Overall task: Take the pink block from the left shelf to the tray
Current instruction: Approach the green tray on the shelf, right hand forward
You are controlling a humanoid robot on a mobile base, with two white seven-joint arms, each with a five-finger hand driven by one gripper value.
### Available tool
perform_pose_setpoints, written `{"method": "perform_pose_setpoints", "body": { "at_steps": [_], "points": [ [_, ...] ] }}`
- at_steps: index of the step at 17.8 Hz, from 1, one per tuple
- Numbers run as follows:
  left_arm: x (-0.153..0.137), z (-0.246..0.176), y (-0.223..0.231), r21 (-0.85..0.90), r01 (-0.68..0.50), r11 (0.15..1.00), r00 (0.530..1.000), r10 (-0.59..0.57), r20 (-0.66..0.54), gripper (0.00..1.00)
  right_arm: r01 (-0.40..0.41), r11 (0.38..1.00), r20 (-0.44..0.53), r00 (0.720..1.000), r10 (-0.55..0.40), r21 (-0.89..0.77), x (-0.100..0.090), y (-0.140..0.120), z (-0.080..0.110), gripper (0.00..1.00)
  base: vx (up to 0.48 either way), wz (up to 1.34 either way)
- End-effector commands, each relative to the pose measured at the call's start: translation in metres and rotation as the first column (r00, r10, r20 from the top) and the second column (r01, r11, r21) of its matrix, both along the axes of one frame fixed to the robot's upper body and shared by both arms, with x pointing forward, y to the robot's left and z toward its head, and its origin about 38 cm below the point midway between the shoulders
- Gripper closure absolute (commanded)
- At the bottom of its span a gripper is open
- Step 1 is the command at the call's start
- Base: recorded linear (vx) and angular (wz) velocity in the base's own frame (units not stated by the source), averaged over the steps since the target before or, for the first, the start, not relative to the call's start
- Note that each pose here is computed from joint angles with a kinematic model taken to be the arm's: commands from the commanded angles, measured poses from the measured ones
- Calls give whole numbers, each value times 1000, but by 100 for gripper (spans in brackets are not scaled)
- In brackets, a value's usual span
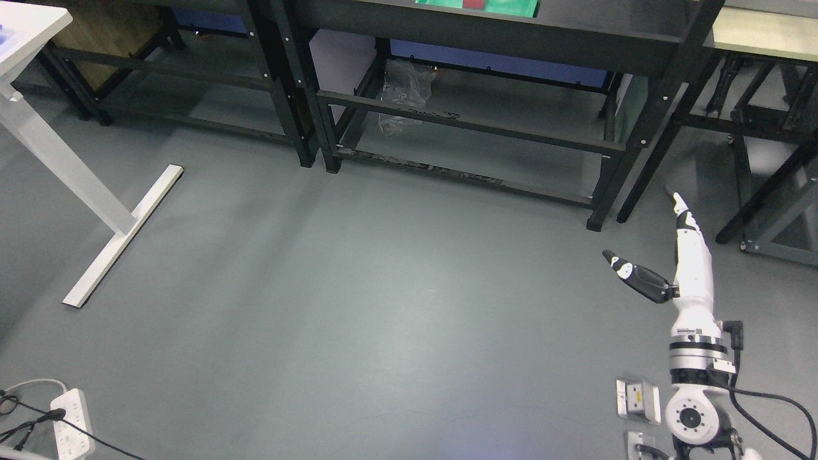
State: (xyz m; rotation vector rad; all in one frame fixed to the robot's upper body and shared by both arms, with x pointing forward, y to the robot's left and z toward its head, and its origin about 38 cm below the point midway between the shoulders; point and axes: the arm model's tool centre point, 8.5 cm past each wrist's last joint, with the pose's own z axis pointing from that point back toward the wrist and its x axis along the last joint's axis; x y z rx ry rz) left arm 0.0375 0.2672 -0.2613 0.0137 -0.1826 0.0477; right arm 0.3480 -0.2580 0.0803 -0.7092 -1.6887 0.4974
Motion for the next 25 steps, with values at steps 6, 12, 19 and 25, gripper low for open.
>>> {"method": "perform_pose_setpoints", "body": {
  "at_steps": [6,12,19,25],
  "points": [
    [-6,1,11,17,1,1000,1000,-1,-9,0,-15,953,-7,1000,13,-301,5,15,6,0,222,89],
    [-6,1,11,17,1,1000,1000,-1,-9,0,5,933,-54,998,-26,-359,7,15,1,1,225,32],
    [-6,1,11,17,1,1000,1000,-1,-9,0,23,936,-64,997,-49,-353,8,13,1,1,247,20],
    [-6,1,11,17,1,1000,1000,-1,-9,0,23,949,-64,997,-45,-315,8,12,1,1,231,65]
  ]
}}
